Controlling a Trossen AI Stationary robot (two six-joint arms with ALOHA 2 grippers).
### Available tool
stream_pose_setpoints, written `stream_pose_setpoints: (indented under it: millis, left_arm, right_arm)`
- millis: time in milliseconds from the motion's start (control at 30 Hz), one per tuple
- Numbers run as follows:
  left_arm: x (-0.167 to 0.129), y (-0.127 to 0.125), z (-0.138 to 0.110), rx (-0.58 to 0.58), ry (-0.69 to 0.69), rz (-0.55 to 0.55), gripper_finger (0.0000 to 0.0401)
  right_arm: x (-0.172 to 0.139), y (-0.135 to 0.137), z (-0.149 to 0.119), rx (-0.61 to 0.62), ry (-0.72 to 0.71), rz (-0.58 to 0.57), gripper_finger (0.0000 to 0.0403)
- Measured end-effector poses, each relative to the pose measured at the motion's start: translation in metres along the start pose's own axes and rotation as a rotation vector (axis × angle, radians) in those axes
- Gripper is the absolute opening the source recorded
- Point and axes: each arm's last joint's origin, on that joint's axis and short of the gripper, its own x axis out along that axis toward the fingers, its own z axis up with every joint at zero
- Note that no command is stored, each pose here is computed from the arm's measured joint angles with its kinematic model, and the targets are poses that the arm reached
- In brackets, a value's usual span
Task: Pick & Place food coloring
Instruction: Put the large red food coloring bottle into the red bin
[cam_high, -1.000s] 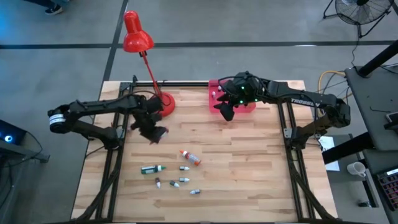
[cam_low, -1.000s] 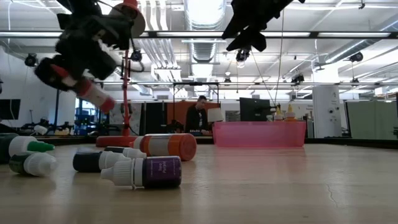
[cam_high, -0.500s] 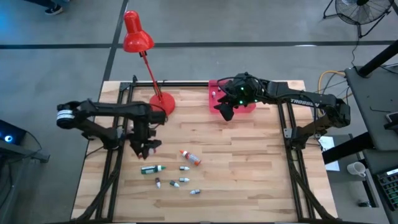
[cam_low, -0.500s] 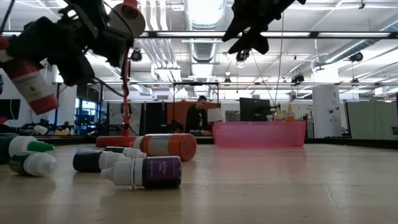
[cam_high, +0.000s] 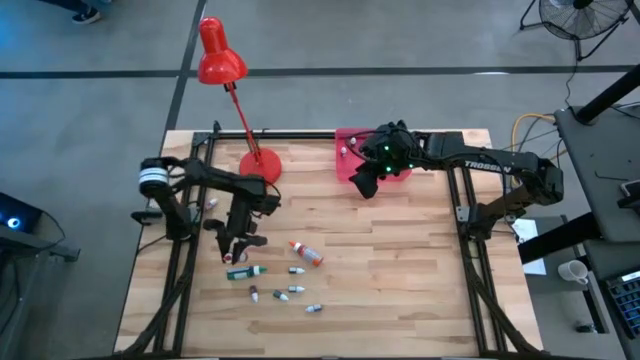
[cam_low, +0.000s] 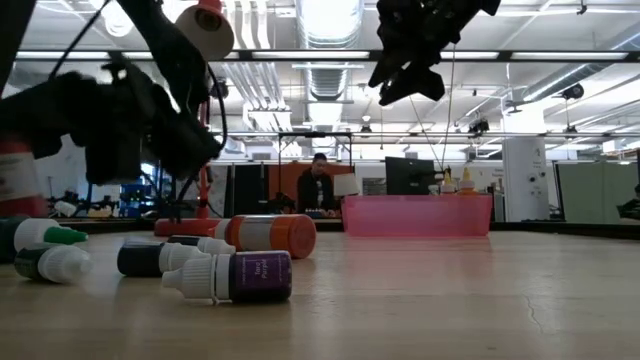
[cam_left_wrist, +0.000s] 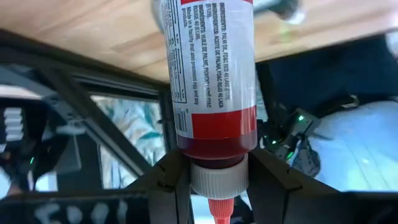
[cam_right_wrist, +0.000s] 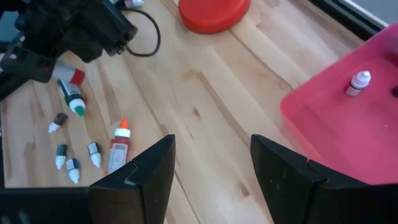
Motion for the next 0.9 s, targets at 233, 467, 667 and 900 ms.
stream_pose_setpoints:
  millis: [233, 467, 667, 900]
  left_arm:
    - [0.009, 0.005, 0.025, -0.088, 0.058, 0.101, 0.01]
    - [0.009, 0.006, 0.029, -0.083, 0.053, 0.12, 0.0101]
    - [0.008, 0.004, 0.029, -0.078, 0.042, 0.124, 0.0101]
    - [0.003, -0.002, 0.03, -0.047, -0.002, 0.164, 0.0104]
  right_arm:
    - [0.001, -0.001, -0.001, -0.004, 0.004, -0.002, 0.0201]
    - [0.001, -0.001, -0.001, -0.011, 0.004, -0.002, 0.0201]
    - [0.001, -0.001, -0.001, -0.016, 0.004, -0.002, 0.0201]
    - [0.001, -0.001, -0.001, -0.022, 0.004, -0.002, 0.0201]
